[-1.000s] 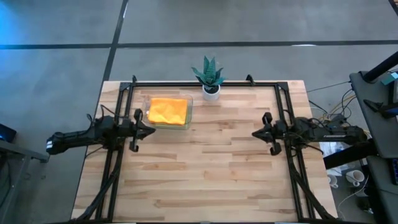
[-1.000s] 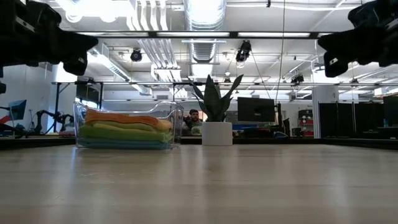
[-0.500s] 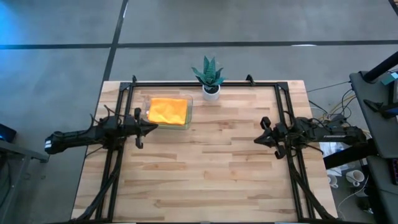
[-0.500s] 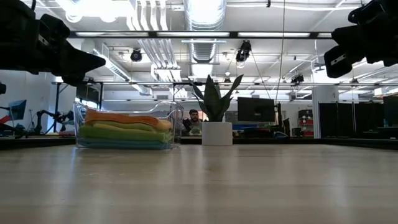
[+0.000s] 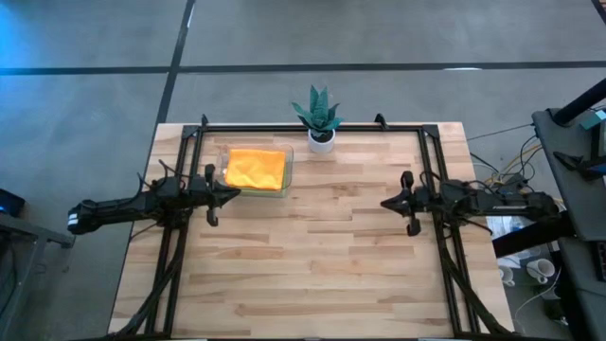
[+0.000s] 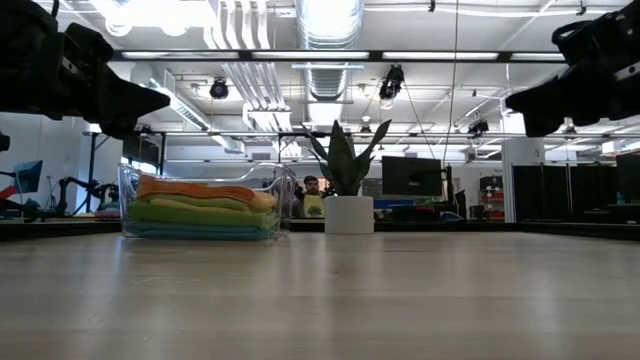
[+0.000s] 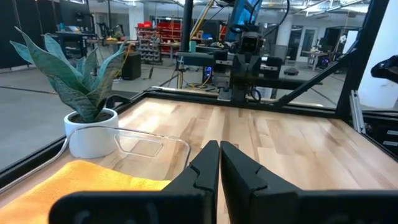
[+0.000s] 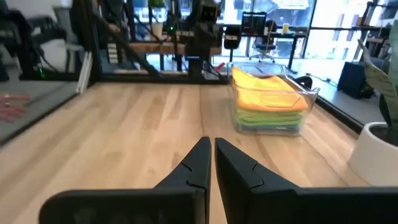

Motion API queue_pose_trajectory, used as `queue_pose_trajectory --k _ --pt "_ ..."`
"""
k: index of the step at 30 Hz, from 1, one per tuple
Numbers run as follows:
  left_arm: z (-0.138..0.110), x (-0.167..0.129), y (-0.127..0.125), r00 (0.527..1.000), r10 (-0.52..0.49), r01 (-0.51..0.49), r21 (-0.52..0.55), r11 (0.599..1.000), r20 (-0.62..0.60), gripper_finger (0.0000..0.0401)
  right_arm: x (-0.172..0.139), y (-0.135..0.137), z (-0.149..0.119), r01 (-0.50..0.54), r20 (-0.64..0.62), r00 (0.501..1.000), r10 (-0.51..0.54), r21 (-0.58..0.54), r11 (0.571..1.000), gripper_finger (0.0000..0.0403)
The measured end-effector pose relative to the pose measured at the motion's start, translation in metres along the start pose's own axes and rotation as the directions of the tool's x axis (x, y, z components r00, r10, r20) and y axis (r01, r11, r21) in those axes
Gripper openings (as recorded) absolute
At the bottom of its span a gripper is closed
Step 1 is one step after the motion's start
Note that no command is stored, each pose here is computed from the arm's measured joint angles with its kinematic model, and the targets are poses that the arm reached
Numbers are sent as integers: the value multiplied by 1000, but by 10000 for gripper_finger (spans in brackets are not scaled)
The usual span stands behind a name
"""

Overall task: Fold microfiber towels
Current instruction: Return to Home Position

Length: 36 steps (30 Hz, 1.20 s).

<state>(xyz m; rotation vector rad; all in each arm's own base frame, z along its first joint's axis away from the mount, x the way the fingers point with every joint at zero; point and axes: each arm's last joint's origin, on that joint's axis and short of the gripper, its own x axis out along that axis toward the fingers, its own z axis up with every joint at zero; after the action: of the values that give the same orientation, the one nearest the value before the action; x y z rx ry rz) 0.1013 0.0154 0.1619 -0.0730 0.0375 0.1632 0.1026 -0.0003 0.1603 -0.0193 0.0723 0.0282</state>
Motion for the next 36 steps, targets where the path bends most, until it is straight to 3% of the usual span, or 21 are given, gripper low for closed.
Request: queue_pose_trajectory --k 6,13,36 --pt "0 0 0 1000 1 -1 103 995 0 0 2 0 -3 -1 -39 999 0 -13 1000 18" --pt "0 0 0 1000 1 -1 103 995 -1 0 4 0 -5 4 -60 998 1 79 997 18" --pt "0 0 0 1000 0 0 104 995 -1 0 4 0 -5 4 -61 998 1 78 997 18"
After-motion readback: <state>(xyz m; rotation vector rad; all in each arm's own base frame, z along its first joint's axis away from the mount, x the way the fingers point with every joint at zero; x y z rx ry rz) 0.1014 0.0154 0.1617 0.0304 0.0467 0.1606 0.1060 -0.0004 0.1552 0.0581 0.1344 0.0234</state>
